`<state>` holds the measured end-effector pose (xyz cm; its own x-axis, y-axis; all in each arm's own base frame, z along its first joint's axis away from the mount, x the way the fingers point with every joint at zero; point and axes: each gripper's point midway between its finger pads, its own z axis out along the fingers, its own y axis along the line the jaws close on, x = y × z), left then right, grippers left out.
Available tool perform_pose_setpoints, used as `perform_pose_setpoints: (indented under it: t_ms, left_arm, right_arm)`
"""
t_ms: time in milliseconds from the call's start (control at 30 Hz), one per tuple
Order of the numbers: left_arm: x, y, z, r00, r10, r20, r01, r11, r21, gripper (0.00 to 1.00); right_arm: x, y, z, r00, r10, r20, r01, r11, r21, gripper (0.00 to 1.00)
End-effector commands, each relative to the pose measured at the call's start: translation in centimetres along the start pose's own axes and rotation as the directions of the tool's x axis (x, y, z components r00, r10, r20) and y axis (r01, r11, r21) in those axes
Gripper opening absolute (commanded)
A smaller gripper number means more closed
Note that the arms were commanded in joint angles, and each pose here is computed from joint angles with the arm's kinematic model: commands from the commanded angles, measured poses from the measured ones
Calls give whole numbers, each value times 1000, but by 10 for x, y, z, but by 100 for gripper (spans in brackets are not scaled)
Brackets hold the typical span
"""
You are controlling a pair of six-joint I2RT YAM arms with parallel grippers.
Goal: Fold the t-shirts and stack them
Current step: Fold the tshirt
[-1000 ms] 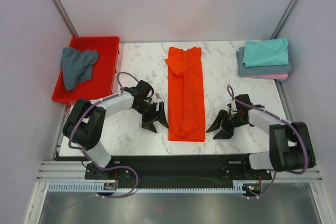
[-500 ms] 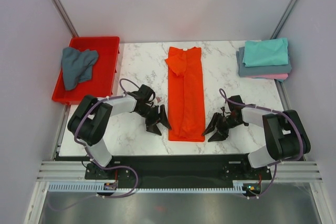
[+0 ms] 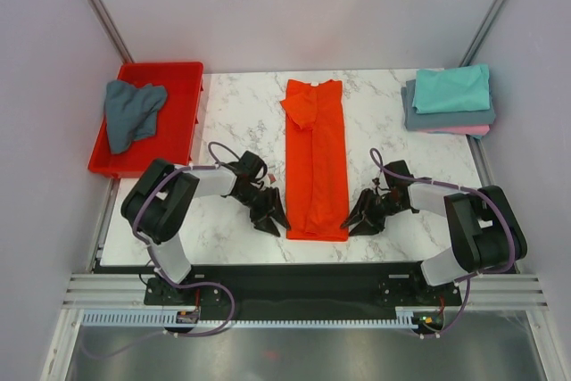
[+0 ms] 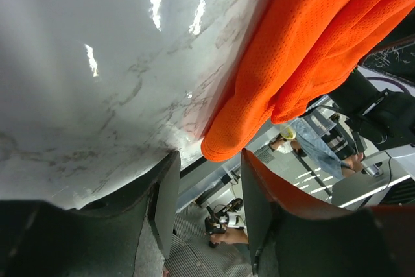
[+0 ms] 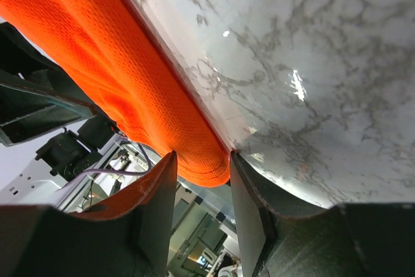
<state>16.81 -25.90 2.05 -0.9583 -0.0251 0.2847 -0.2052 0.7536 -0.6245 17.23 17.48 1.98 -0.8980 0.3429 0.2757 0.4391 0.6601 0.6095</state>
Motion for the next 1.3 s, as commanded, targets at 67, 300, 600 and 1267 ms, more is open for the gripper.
perform_pose_setpoints:
  t_ms: [67, 300, 600, 1267]
  left_arm:
    - [-1, -12, 7, 1000, -3, -19, 3, 999, 35, 47]
    - [1, -15, 10, 1000, 14, -25, -13, 999, 47, 41]
    - [2, -18, 10, 999, 27, -28, -25, 998, 59, 16]
    - [-69, -94, -86, 911, 279, 304, -317, 945, 83, 2]
  right_arm:
    - [-4, 2, 3, 1000, -4, 27, 5, 1000, -15, 45]
    - [2, 0, 5, 1000, -15, 6, 15, 1000, -10, 42]
    - [11, 3, 7, 999, -45, -11, 44, 999, -21, 29]
    - [-74, 133, -79, 867, -368, 336, 428, 895, -125, 0]
